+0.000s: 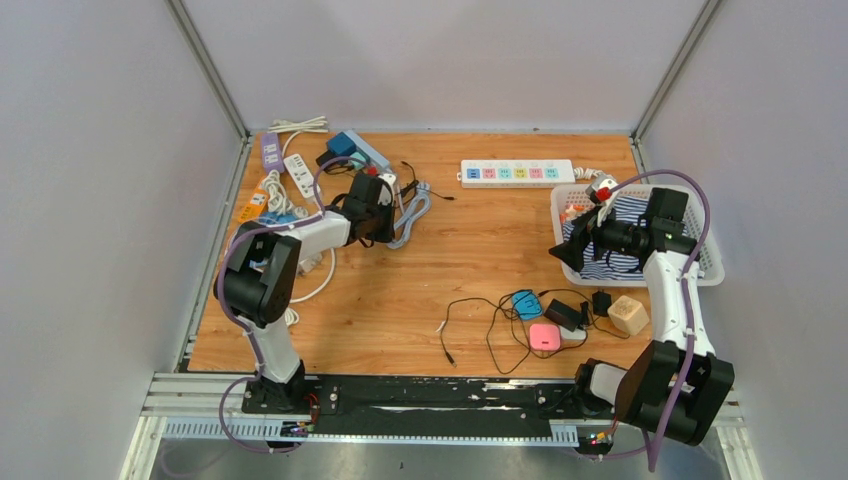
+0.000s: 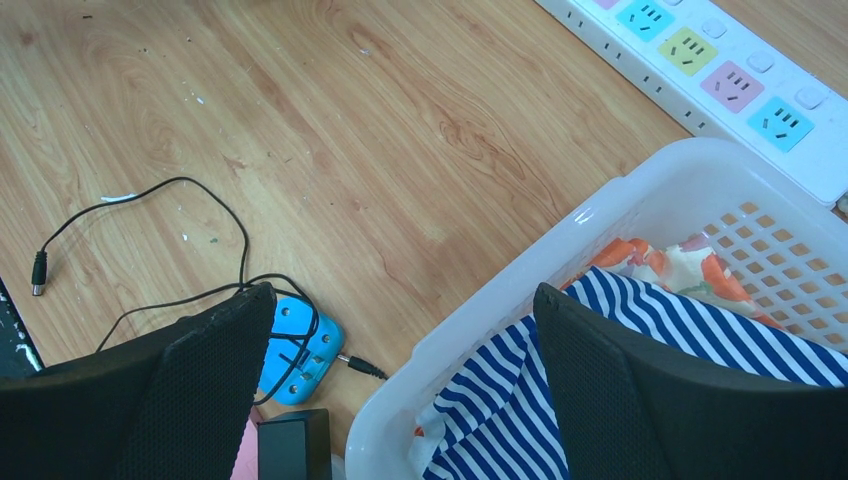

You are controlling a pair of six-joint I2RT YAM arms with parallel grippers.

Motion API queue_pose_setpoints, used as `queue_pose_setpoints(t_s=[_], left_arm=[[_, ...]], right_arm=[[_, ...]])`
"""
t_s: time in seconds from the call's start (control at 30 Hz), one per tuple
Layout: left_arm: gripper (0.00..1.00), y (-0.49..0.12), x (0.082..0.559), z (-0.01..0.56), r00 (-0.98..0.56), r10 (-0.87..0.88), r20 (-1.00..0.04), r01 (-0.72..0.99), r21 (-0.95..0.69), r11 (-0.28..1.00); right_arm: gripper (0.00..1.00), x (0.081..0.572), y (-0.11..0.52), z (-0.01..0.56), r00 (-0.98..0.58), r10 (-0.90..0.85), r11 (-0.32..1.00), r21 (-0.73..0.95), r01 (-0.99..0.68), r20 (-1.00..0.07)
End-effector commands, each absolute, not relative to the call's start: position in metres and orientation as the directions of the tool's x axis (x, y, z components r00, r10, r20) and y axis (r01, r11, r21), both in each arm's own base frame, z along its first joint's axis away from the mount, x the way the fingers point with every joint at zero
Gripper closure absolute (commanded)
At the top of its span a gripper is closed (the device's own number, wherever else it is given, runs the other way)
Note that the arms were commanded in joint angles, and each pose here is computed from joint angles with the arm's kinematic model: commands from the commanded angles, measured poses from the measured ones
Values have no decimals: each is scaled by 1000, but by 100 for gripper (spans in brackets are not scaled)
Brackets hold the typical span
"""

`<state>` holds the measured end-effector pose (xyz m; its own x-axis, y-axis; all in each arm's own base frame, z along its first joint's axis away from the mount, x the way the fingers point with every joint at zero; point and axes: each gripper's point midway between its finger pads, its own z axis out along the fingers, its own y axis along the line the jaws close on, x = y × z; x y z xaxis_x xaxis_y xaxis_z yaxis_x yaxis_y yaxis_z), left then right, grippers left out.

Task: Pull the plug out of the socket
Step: Move the socket to the center of the board.

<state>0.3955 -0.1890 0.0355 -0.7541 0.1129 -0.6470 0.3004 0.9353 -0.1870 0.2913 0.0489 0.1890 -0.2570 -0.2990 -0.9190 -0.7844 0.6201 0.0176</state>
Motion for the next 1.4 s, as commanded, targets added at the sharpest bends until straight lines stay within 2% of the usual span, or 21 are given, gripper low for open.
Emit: queue_pose_setpoints(t_s=[0.0, 0.53, 0.97, 1.37], left_arm=[[96, -206, 364, 42, -753, 239, -613, 427, -179, 886], [96, -228, 314, 55, -743, 294, -601, 520, -241, 820], [97, -251, 255, 57, -750, 190, -633, 516, -381, 767], [95, -299, 237, 53, -742, 250, -621, 564, -378, 734]], right_arm=[[1, 287, 50, 194, -238, -284, 613, 15, -790, -929], [1, 292, 52, 205, -251, -253, 642, 33, -766, -934], [1, 285, 92, 201, -231, -314, 548, 23, -836, -921], [1, 276, 116, 199, -205, -340, 476, 20, -879, -918]])
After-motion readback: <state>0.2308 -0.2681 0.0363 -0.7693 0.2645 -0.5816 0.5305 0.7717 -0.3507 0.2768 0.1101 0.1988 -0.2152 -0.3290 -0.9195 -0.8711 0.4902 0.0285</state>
